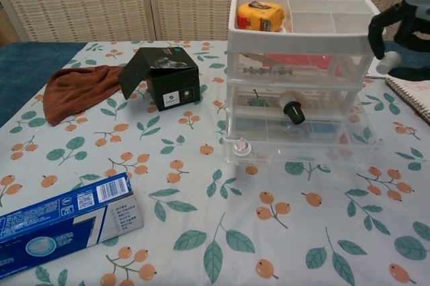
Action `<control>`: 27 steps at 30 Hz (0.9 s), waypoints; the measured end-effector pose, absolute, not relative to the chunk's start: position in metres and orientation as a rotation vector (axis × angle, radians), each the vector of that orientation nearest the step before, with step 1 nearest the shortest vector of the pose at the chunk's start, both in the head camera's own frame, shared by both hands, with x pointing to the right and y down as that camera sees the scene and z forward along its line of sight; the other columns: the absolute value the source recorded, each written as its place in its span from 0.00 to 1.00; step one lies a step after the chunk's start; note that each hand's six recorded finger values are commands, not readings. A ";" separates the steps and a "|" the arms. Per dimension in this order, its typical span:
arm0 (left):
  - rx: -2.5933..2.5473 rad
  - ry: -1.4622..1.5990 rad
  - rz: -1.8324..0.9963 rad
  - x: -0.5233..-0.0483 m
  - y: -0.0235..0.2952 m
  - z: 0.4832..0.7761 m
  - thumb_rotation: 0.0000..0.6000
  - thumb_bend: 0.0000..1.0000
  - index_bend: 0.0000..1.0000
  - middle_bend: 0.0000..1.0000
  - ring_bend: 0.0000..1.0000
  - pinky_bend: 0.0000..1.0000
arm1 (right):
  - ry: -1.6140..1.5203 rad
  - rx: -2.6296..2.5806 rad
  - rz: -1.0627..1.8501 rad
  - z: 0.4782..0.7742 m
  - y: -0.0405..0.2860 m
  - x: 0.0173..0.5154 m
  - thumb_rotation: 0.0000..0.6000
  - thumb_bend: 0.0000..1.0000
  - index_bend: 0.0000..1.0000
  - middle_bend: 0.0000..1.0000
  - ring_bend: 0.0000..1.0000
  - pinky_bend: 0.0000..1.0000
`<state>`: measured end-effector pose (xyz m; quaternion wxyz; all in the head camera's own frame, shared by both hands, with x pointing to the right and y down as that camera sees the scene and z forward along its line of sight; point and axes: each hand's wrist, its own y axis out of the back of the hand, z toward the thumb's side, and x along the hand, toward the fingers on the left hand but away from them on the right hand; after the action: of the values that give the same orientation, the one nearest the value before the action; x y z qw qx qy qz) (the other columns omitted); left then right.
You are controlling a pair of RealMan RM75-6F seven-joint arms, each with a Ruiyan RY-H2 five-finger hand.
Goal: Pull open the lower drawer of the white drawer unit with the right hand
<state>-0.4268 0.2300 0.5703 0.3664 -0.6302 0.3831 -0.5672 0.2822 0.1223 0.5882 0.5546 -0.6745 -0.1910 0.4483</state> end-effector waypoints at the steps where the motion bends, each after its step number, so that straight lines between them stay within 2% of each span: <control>1: -1.622 0.982 -1.455 -0.425 0.230 0.571 1.00 0.17 0.14 0.08 0.12 0.13 | -0.464 -1.591 1.086 0.590 0.124 0.292 1.00 0.45 0.62 0.90 1.00 1.00; 6: -1.628 0.977 -1.438 -0.419 0.227 0.571 1.00 0.17 0.14 0.08 0.12 0.13 | -0.496 -1.587 1.179 0.603 0.133 0.326 1.00 0.45 0.62 0.90 1.00 1.00; 10: -1.627 0.974 -1.422 -0.415 0.225 0.568 1.00 0.17 0.14 0.08 0.12 0.13 | -0.496 -1.632 1.229 0.625 0.146 0.337 1.00 0.45 0.62 0.90 1.00 1.00; 17: -1.617 0.983 -1.431 -0.417 0.228 0.564 1.00 0.17 0.14 0.08 0.12 0.13 | -0.455 -1.735 1.282 0.666 0.166 0.331 1.00 0.45 0.62 0.88 1.00 1.00; 27: -1.614 0.985 -1.451 -0.421 0.233 0.563 1.00 0.17 0.14 0.08 0.12 0.13 | -0.405 -1.813 1.307 0.698 0.174 0.316 1.00 0.45 0.60 0.87 1.00 1.00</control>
<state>-0.4209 0.2326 0.5633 0.3701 -0.6290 0.3840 -0.5657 0.3159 0.1741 0.6984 0.4212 -0.7239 -0.1618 0.5219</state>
